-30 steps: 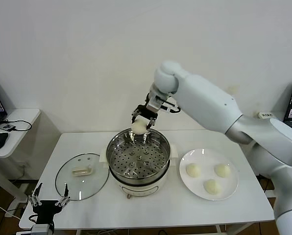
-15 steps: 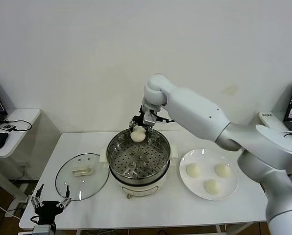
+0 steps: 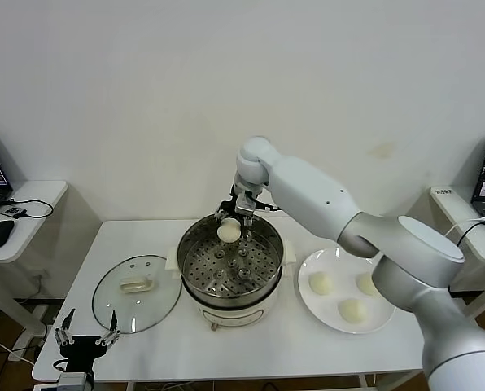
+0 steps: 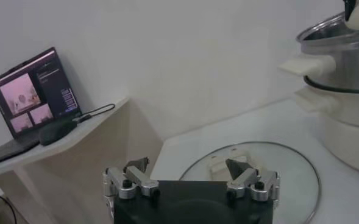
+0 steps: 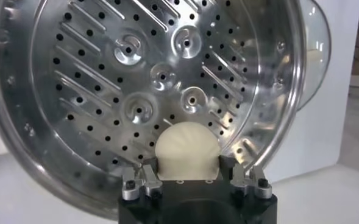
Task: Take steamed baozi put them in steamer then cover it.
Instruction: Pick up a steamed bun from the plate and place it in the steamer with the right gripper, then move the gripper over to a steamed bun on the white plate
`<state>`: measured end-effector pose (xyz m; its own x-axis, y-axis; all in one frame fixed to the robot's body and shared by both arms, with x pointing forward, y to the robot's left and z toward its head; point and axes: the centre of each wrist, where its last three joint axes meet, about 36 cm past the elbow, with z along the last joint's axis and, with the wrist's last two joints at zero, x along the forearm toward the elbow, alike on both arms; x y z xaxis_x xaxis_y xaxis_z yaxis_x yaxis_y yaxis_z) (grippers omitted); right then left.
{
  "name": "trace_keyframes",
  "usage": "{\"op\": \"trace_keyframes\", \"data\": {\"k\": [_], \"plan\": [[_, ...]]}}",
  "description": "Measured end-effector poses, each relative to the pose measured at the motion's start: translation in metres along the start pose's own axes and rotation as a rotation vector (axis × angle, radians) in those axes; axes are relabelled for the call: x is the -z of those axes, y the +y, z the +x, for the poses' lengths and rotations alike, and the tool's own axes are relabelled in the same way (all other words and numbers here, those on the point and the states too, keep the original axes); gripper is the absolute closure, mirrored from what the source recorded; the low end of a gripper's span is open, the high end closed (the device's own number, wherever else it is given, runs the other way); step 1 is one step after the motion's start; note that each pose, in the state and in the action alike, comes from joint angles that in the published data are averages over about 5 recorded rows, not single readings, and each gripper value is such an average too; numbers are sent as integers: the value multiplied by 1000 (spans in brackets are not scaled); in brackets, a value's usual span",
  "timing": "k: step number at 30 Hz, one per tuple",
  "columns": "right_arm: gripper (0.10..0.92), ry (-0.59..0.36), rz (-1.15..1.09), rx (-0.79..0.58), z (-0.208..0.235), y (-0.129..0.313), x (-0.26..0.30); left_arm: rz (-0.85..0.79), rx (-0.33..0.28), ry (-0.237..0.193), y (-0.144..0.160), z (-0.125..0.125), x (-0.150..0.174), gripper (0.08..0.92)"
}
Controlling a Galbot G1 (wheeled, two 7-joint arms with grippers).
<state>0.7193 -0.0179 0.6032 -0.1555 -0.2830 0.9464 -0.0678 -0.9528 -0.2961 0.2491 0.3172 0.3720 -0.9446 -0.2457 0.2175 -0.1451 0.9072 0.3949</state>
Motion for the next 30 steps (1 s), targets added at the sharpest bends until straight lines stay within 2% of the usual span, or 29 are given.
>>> {"op": "trace_keyframes", "data": {"k": [6,14,17,23,30], "plan": [[394,-14,-13,-10,-10,-2,0,0,-1,6,-1,0,-2,177],[220,-9,-55,-25,-6,-1,-2,1,-2,12,-1,1,-4,177],[202,-5,-84,-34,1,1,-4,1,-3,12,-2,1,-4,177],[200,-9,-192,-78,31,13,-6,3,-10,8,-3,0,-3,177],[200,-6,-428,-143,91,47,-5,1,-27,-3,-5,-2,1,177]]}}
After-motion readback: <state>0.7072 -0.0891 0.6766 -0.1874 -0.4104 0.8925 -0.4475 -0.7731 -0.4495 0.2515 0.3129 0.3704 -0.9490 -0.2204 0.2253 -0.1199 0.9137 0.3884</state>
